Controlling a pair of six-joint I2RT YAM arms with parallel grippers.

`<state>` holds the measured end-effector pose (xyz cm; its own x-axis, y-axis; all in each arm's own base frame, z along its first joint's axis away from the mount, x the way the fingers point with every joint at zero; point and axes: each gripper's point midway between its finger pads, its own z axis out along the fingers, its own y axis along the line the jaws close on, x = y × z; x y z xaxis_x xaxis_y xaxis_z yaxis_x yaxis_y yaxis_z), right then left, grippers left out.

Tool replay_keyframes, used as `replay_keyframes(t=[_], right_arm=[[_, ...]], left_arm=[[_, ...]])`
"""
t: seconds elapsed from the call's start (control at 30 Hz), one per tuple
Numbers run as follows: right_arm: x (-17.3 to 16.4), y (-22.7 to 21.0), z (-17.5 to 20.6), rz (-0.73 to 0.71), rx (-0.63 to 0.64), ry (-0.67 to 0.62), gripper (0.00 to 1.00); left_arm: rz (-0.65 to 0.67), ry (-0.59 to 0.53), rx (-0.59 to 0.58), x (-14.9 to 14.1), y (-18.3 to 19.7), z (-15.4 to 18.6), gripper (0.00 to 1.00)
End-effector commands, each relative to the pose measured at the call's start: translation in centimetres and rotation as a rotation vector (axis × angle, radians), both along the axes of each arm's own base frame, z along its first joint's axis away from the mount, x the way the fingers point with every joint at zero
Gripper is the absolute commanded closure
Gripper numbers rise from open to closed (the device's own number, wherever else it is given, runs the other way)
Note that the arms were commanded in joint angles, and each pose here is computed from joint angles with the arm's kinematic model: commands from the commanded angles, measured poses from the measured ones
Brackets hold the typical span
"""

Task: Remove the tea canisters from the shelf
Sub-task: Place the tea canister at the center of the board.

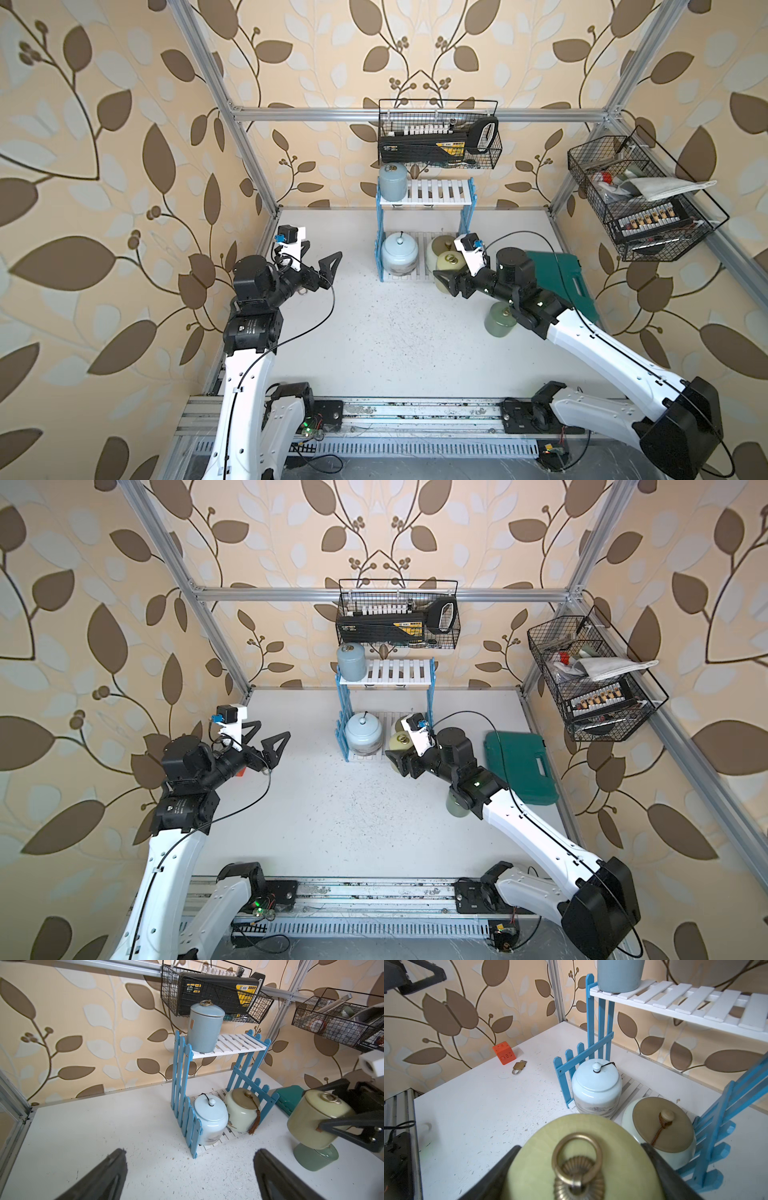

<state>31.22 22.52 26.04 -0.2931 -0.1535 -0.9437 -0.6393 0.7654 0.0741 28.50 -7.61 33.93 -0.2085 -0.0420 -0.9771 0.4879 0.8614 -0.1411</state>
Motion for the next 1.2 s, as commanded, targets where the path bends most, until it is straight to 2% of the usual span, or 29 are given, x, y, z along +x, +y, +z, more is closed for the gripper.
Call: replay_keyframes(t=[0.0,0.1,0.63,1.17], right_arm=[[0.3,-0.7,4.6,-0.079,0.139,-0.163,0.68],[0.0,-0.9,2.5,-0.097,0.161,-0.162,0.69],[-0.4,-1.2,-7.2,-0.154,0.11,-0.078,0.68],[-0.2,-2.5,-12.9,-0.229,0.027,0.004,0.65]], left_arm=[[0.007,-0.073,-0.006,-0.3,0.1,1.7,0.01],[0.006,-0.09,0.004,-0.4,0.1,1.9,0.01],[0.052,-0.074,-0.01,-0.1,1.3,0.7,0.01],[0.064,-0.064,-0.013,0.3,1.7,0.9,0.01]])
